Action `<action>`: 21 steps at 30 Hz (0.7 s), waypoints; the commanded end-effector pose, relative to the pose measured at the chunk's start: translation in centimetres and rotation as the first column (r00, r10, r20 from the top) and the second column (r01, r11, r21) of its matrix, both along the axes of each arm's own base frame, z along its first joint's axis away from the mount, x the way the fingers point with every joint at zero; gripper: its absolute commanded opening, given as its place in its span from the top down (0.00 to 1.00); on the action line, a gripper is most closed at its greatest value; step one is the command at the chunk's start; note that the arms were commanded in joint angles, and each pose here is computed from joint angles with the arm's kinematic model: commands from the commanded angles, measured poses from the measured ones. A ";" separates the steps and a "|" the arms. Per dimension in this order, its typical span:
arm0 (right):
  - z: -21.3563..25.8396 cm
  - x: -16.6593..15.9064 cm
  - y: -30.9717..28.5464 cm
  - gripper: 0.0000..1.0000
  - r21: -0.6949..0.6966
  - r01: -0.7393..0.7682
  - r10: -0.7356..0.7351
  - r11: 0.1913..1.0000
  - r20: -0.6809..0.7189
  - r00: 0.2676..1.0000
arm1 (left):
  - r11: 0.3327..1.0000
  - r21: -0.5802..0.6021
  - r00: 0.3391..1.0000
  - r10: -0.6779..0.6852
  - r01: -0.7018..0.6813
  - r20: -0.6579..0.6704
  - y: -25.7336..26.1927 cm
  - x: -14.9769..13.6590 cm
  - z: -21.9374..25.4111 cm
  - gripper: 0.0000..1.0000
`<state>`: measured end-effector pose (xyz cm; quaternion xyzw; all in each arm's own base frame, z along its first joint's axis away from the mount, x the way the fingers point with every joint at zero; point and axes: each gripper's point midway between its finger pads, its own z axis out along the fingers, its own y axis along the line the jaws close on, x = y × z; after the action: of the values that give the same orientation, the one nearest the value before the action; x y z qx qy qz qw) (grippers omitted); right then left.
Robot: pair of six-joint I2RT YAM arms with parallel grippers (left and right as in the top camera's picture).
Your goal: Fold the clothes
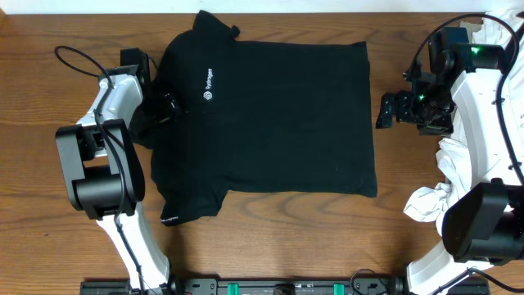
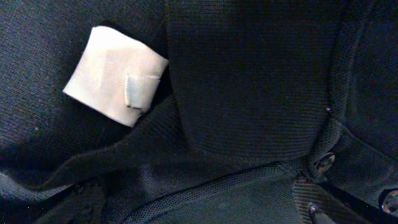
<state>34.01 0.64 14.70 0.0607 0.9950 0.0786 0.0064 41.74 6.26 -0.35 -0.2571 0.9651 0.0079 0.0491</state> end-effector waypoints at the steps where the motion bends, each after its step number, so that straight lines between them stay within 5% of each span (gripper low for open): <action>1: 0.4 0.3 0.1 0.01 0.003 -0.017 0.017 1.000 0.019 1.000 | 1.000 -0.030 0.998 -0.005 0.002 -0.068 0.3 -1.4 -2.7 0.02; 5: 0.4 0.3 0.1 0.01 0.003 -0.017 0.017 1.000 0.019 1.000 | 0.993 -0.120 0.999 0.018 -0.012 0.048 -1.2 0.8 2.3 0.02; 11: 0.4 0.3 0.1 0.01 0.003 -0.017 0.017 1.000 0.019 1.000 | 0.996 -0.086 0.937 0.041 -0.012 0.346 -1.0 2.2 15.6 0.02; 21: 0.4 0.3 0.1 0.01 0.003 -0.017 0.017 1.000 0.019 1.000 | 0.999 -0.032 0.852 0.001 0.019 0.523 -2.2 -6.6 28.6 0.02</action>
<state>34.02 0.64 14.70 0.0607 0.9950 0.0786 0.0066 36.51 4.07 28.41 -0.2488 0.9114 -0.0858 0.3163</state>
